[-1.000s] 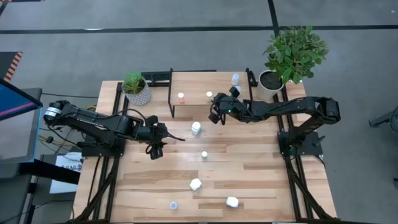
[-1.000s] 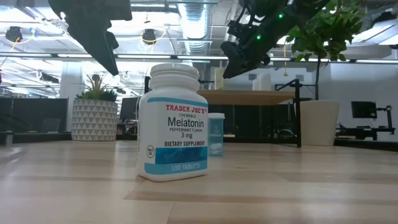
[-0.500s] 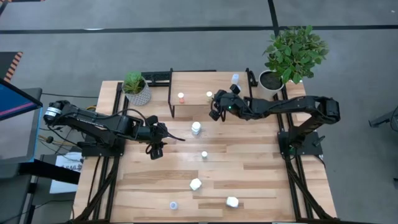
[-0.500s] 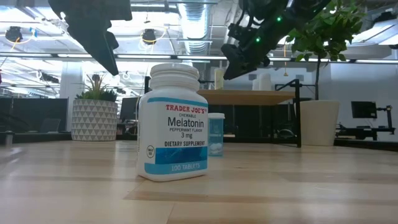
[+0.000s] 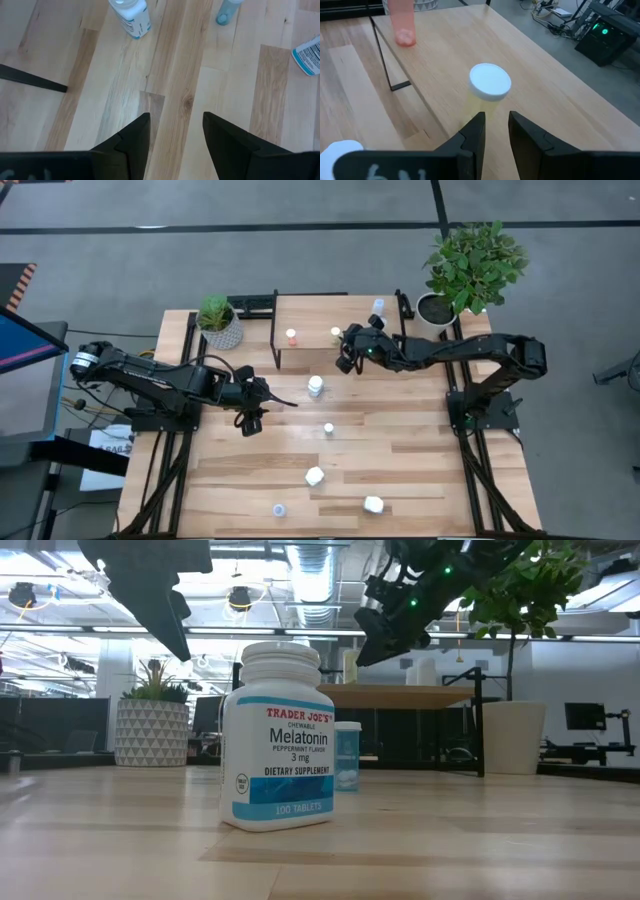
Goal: Pick and place medicine bottles onto shelf by color
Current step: Put the yellow pill bottle on the shelf
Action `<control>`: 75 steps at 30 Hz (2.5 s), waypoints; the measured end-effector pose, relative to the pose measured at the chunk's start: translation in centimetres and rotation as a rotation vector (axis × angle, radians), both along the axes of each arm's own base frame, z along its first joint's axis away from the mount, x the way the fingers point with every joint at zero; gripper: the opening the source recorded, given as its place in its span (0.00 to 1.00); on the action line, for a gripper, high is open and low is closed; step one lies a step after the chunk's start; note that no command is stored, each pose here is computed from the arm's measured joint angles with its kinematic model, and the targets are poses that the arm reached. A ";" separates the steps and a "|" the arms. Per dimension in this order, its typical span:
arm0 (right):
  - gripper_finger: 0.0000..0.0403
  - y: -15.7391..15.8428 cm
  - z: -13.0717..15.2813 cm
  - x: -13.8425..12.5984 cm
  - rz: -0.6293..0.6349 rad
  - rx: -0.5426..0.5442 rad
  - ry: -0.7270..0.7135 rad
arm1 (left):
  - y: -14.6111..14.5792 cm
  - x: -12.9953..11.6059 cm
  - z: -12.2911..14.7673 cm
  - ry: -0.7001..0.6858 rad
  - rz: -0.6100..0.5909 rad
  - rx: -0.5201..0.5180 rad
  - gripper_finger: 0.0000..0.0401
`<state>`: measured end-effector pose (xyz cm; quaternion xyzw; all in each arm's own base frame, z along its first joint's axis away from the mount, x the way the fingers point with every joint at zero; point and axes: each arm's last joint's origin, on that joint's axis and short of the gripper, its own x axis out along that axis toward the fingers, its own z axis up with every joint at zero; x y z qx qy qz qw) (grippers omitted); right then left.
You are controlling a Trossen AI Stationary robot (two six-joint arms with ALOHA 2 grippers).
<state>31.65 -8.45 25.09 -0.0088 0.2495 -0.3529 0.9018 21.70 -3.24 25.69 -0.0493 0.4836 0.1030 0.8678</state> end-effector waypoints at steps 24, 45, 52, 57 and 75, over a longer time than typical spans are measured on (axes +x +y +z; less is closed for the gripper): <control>0.26 8.9 11.9 -10.6 0.262 0.241 0.187 | -0.3 6.5 3.1 -0.564 -0.222 0.200 0.42; 0.26 11.7 11.6 -17.1 0.209 0.401 0.357 | 2.3 21.9 0.4 -0.547 -0.092 0.470 0.42; 0.26 11.9 11.5 -17.5 0.223 0.390 0.394 | 3.1 24.6 -1.0 -0.408 0.090 0.731 0.42; 0.26 11.8 11.4 -17.6 0.205 0.365 0.400 | 3.6 25.5 -2.3 -0.362 0.140 0.779 0.33; 0.26 11.7 11.5 -17.6 0.196 0.346 0.396 | 7.3 24.9 -2.8 -0.220 0.223 0.856 0.01</control>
